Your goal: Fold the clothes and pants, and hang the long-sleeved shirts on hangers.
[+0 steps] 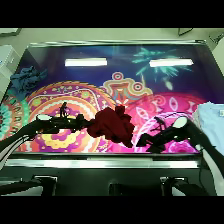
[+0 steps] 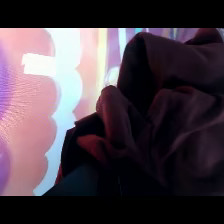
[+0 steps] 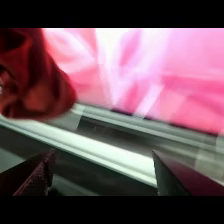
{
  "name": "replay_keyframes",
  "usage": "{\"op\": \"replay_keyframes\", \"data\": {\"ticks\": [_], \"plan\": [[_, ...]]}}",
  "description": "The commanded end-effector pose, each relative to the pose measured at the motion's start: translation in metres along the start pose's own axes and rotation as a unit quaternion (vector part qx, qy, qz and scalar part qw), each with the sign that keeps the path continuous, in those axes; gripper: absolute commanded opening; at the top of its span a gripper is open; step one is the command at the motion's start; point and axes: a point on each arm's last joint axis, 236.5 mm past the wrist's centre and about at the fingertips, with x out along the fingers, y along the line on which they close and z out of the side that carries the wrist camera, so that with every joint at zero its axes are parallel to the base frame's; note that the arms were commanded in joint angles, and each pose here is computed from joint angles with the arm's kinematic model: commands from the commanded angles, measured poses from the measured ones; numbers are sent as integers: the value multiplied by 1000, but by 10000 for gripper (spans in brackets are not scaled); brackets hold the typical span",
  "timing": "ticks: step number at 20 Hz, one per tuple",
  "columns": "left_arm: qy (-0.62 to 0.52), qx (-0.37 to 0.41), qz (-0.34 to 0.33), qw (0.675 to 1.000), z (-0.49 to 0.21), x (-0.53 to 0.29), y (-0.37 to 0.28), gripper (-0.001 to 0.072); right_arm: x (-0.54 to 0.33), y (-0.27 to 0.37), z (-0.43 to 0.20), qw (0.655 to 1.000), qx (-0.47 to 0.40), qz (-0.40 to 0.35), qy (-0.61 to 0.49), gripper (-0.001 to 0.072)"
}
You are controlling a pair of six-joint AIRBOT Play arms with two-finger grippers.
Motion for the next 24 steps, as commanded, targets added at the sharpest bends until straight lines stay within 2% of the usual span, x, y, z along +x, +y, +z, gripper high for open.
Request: {"op": "replay_keyframes", "data": {"ticks": [1, 4, 6, 7, 8, 10, 11, 12, 13, 17, 20, 22, 24], "plan": [[0, 19, -11, 1000, -1, -7, -9, 27, 27, 32, 21, 998, -18, 14, -66, 696], [4, 22, -16, 1000, -3, -8, -12, 27, 26, 53, 42, 992, 10, 59, -109, 677], [5, 22, -16, 1000, -4, -9, -13, 27, 32, 55, 37, 993, 26, 69, -90, 660], [5, 22, -16, 1000, -4, -9, -13, 27, 37, 53, 31, 995, 32, 68, -69, 617], [5, 22, -16, 1000, -3, -9, -13, 27, 41, 51, 24, 996, 37, 66, -50, 611], [5, 22, -16, 1000, -3, -9, -13, 28, 48, 47, 18, 997, 45, 63, -29, 470], [5, 22, -16, 1000, -3, -9, -13, 28, 48, 47, 20, 996, 47, 64, -31, 353], [5, 22, -16, 1000, -4, -9, -13, 28, 48, 48, 22, 996, 49, 65, -36, 177], [5, 22, -16, 1000, -4, -9, -13, 28, 47, 49, 24, 996, 49, 66, -39, 40], [-35, 37, -32, 998, 18, -32, -29, 26, 13, 49, 38, 998, -19, 37, -56, 37], [-148, 113, -75, 980, 67, -109, -91, 26, -100, 47, 81, 983, -83, -32, -163, 37], [-244, 194, -109, 944, 85, -189, -161, 27, -220, 66, 103, 939, -132, -64, -310, 37], [-329, 311, -136, 881, 64, -274, -243, 27, -347, 110, 86, 858, -182, -73, -474, 37]]}}
